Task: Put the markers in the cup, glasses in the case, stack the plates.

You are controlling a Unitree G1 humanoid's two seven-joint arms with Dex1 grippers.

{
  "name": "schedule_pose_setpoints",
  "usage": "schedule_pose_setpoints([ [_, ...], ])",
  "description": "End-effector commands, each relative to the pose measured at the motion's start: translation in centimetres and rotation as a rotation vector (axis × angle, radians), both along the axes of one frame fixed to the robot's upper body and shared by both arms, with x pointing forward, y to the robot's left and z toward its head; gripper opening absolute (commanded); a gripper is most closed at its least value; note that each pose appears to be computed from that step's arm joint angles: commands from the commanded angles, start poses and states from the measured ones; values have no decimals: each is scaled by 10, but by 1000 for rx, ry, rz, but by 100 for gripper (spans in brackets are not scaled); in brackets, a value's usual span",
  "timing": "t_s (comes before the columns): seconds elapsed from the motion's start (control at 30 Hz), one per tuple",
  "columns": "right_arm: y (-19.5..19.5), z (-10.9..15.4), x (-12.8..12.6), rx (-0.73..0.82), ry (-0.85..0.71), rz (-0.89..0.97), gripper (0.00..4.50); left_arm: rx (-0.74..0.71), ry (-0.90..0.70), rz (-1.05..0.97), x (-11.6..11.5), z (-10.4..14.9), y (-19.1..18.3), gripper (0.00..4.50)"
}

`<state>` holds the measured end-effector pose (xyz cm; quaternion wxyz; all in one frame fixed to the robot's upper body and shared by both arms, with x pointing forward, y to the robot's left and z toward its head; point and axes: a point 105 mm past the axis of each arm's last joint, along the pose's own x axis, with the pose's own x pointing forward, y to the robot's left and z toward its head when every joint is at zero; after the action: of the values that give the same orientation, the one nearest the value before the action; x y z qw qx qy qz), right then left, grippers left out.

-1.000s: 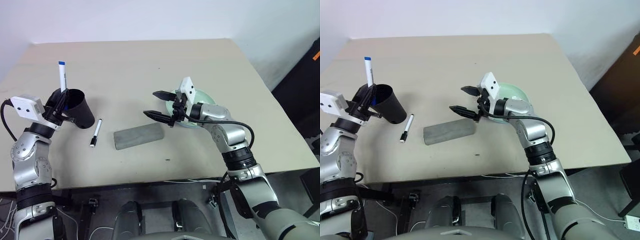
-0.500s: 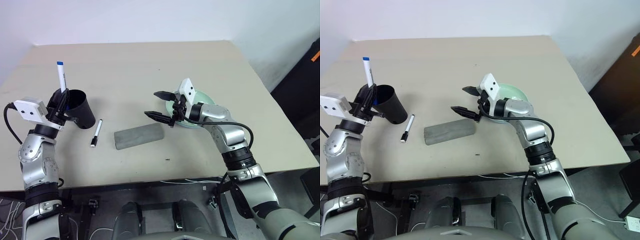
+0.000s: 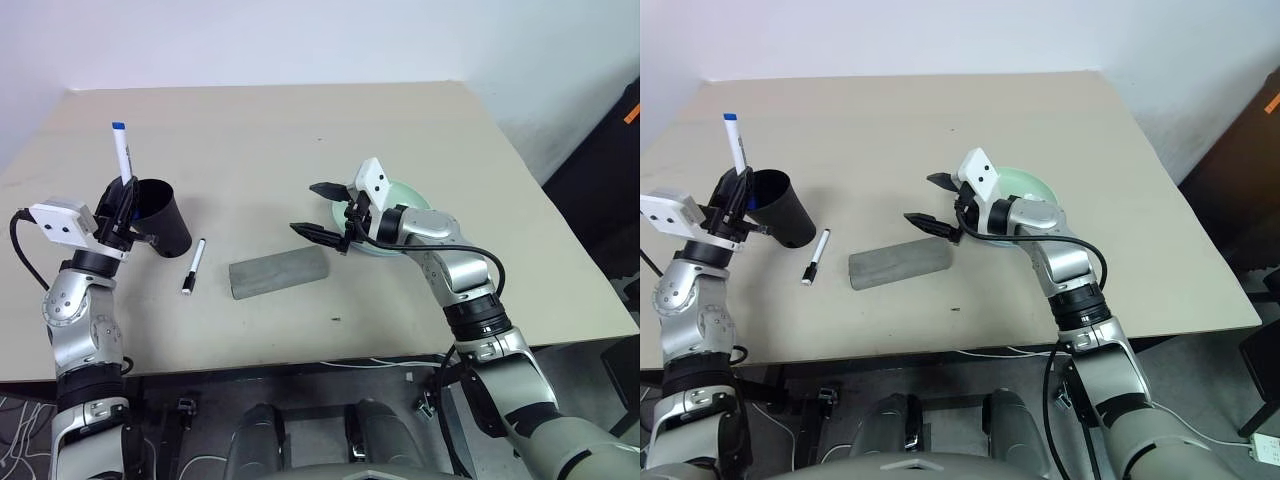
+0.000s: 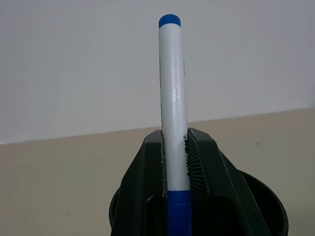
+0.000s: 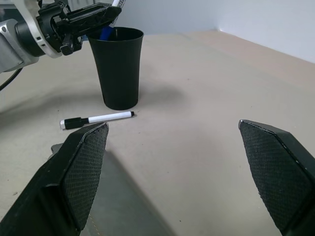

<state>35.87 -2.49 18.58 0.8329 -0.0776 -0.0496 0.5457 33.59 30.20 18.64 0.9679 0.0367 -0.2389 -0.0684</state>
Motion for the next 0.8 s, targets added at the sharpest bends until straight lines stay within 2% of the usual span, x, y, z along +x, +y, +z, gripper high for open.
schedule_pose_setpoints([
  [0.03, 2, 11, -1, 20, -44, 5, 446, -10, 22, -12, 2, -5, -1, 28],
  [0.37, 2, 9, 0, 16, -43, 3, 446, -10, 40, -15, 2, -10, -1, 28],
  [0.77, 3, 8, 1, 10, -48, 4, 450, 10, 30, 2, 1, -9, 1, 442],
  [0.8, 3, 8, 1, 11, -48, 4, 450, 10, 26, 1, 1, -8, 1, 446],
])
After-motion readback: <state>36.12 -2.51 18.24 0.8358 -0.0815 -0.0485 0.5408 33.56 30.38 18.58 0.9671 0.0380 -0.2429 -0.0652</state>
